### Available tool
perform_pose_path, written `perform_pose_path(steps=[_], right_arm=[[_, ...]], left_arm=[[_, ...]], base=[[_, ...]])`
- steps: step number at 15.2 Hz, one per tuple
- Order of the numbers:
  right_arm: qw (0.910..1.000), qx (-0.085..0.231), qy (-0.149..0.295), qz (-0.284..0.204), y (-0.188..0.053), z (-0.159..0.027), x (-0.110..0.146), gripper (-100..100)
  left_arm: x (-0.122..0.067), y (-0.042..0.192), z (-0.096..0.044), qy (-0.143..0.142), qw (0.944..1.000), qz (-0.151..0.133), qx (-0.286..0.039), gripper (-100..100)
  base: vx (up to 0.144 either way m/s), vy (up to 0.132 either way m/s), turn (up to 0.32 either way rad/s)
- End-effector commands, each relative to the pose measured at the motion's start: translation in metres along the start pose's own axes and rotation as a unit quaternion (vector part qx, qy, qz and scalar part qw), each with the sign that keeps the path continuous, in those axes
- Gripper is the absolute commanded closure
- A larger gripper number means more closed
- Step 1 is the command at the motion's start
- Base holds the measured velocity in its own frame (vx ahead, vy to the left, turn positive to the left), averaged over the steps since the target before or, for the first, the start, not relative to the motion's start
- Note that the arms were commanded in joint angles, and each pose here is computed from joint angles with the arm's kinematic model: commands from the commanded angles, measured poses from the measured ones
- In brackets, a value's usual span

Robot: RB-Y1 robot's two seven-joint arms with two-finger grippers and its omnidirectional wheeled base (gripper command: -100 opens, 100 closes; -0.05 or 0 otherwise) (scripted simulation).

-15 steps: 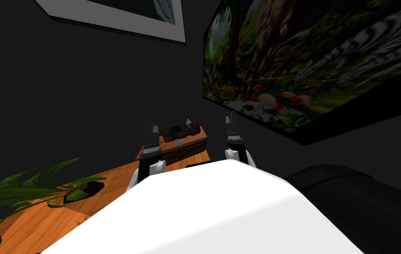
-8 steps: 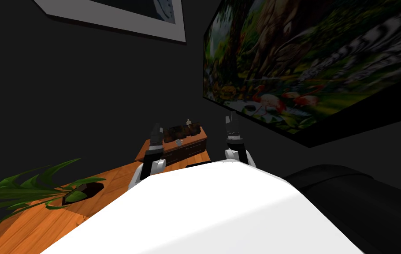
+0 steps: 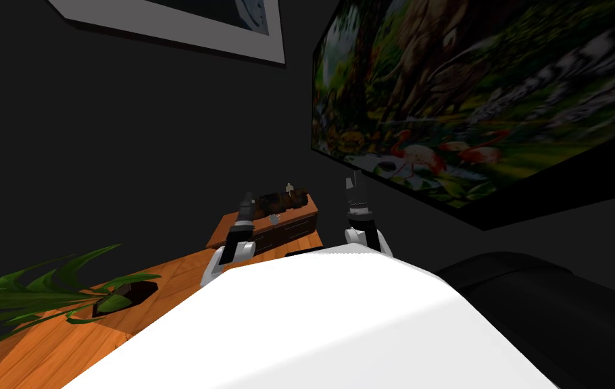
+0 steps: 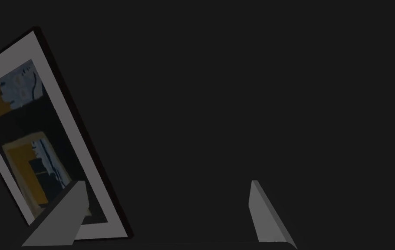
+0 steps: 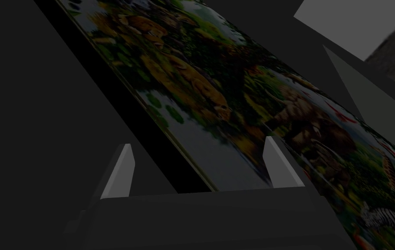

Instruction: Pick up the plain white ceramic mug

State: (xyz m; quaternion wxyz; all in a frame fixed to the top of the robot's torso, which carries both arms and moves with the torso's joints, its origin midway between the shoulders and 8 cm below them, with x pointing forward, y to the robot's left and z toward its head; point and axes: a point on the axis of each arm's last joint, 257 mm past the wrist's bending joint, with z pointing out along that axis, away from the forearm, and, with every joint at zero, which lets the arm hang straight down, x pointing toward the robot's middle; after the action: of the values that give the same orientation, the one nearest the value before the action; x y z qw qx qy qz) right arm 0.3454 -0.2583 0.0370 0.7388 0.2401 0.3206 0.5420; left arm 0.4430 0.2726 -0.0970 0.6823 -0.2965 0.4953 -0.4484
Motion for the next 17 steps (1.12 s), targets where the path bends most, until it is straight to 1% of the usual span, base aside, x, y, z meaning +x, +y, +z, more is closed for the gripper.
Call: perform_pose_path(steps=[1,2,3,4,5,7,8,9,10,11,12,13,14,16,17], right_arm=[[1.0,0.0,0.0,0.0,0.0,0.0,0.0,0],[1.0,0.0,0.0,0.0,0.0,0.0,0.0,0],[1.0,0.0,0.0,0.0,0.0,0.0,0.0,0],[1.0,0.0,0.0,0.0,0.0,0.0,0.0,0],[1.0,0.0,0.0,0.0,0.0,0.0,0.0,0],[1.0,0.0,0.0,0.0,0.0,0.0,0.0,0],[1.0,0.0,0.0,0.0,0.0,0.0,0.0,0],[1.0,0.0,0.0,0.0,0.0,0.0,0.0,0],[1.0,0.0,0.0,0.0,0.0,0.0,0.0,0],[1.0,0.0,0.0,0.0,0.0,0.0,0.0,0],[1.0,0.0,0.0,0.0,0.0,0.0,0.0,0],[1.0,0.0,0.0,0.0,0.0,0.0,0.0,0],[1.0,0.0,0.0,0.0,0.0,0.0,0.0,0],[1.0,0.0,0.0,0.0,0.0,0.0,0.0,0],[1.0,0.0,0.0,0.0,0.0,0.0,0.0,0]], left_arm=[[0.002,0.011,0.003,0.005,0.9998,0.001,-0.018,-100],[0.006,0.027,0.007,0.012,0.9992,0.001,-0.038,-100],[0.007,0.032,0.006,0.014,0.9987,0.001,-0.048,-100],[0.01,0.045,0.01,0.02,0.9978,0.001,-0.064,-100],[0.011,0.052,0.009,0.022,0.9969,0.001,-0.075,-100],[0.012,0.055,0.008,0.023,0.9965,0.001,-0.08,-100],[0.016,0.072,0.011,0.029,0.9943,0.0,-0.103,-100],[0.017,0.077,0.01,0.031,0.9932,0.0,-0.112,-100],[0.017,0.077,0.01,0.031,0.9931,0.0,-0.113,-100],[0.021,0.095,0.011,0.038,0.9898,-0.001,-0.137,-100],[0.022,0.1,0.01,0.039,0.9885,-0.001,-0.146,-100],[0.022,0.1,0.01,0.04,0.9884,-0.001,-0.146,-100],[0.026,0.116,0.011,0.046,0.9848,-0.002,-0.168,-100],[0.027,0.123,0.009,0.048,0.9823,-0.002,-0.181,-100],[0.032,0.138,0.01,0.053,0.9783,-0.003,-0.2,-100]], base=[[0.015,0.005,-0.001],[0.017,0.004,-0.003],[0.019,0.004,-0.005],[0.024,0.004,-0.005],[0.024,0.003,-0.005],[0.014,0.004,-0.001],[0.014,0.006,-0.001],[0.017,0.006,-0.006],[0.014,0.004,-0.004],[0.02,0.007,-0.002],[0.023,0.009,-0.003],[0.017,0.007,-0.004],[0.021,0.007,-0.002],[0.02,0.003,-0.005],[0.022,0.007,-0.001]])
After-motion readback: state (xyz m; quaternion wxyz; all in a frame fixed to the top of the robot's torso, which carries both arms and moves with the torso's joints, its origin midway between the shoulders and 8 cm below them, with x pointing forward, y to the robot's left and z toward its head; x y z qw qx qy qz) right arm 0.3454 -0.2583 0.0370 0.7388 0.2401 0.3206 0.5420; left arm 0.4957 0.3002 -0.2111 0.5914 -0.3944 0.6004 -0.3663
